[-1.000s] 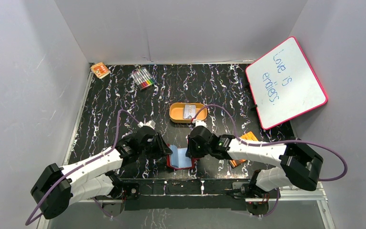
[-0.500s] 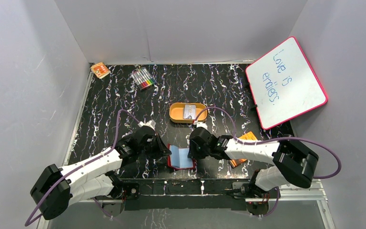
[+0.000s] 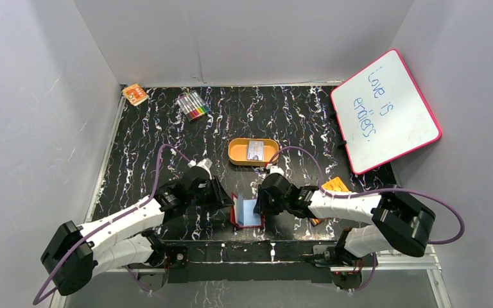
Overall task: Put the credit cards into the card holder
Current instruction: Open the card holder at the center of the board.
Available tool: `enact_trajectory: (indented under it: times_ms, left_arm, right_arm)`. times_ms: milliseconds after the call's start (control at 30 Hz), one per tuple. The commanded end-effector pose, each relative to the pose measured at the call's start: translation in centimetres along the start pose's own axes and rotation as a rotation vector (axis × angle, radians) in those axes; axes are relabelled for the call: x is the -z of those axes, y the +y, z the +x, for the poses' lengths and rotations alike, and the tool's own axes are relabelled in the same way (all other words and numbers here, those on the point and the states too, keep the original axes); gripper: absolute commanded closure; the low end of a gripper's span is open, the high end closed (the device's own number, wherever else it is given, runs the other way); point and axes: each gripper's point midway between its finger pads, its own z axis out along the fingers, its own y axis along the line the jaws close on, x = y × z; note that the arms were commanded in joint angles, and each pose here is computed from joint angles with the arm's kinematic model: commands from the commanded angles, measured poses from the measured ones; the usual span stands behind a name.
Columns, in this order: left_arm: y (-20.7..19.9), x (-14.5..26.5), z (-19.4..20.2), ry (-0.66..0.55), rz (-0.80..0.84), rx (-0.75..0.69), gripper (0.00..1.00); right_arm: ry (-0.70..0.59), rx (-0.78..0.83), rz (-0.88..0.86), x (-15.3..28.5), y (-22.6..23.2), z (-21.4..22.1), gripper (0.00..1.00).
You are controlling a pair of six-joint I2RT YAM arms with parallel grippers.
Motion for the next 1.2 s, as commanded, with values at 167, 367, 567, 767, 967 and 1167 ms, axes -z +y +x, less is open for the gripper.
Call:
enact_trajectory:
  times_ms: [167,367,567,767,967,1167]
  left_arm:
    - [-1.9,0.5,-0.3,0.012,0.062,-0.017,0.72]
    - [-1.7,0.1,0.1,0.035,0.047,-0.022,0.71]
    - [-0.8,-0.4,0.2,0.039,0.011,-0.031,0.75]
    - [0.5,-0.7,0.2,0.031,-0.045,-0.03,0.84]
    - [1.9,0.1,-0.4,-0.016,-0.11,-0.031,0.67]
    - [1.7,0.4,-0.8,-0.034,-0.111,-0.026,0.43]
  right_arm:
    - [0.007,0.005,0.035,0.0,-1.1,0.4,0.67]
    - [0.008,0.018,0.031,0.0,-0.8,0.1,0.67]
    - [0.007,0.021,0.005,0.2,0.0,-0.3,0.66]
    - [0.007,0.018,-0.008,0.4,0.3,-0.3,0.66]
    - [0.017,0.013,-0.003,0.2,-0.1,0.2,0.66]
    - [0.016,0.018,0.007,0.6,-0.5,0.3,0.66]
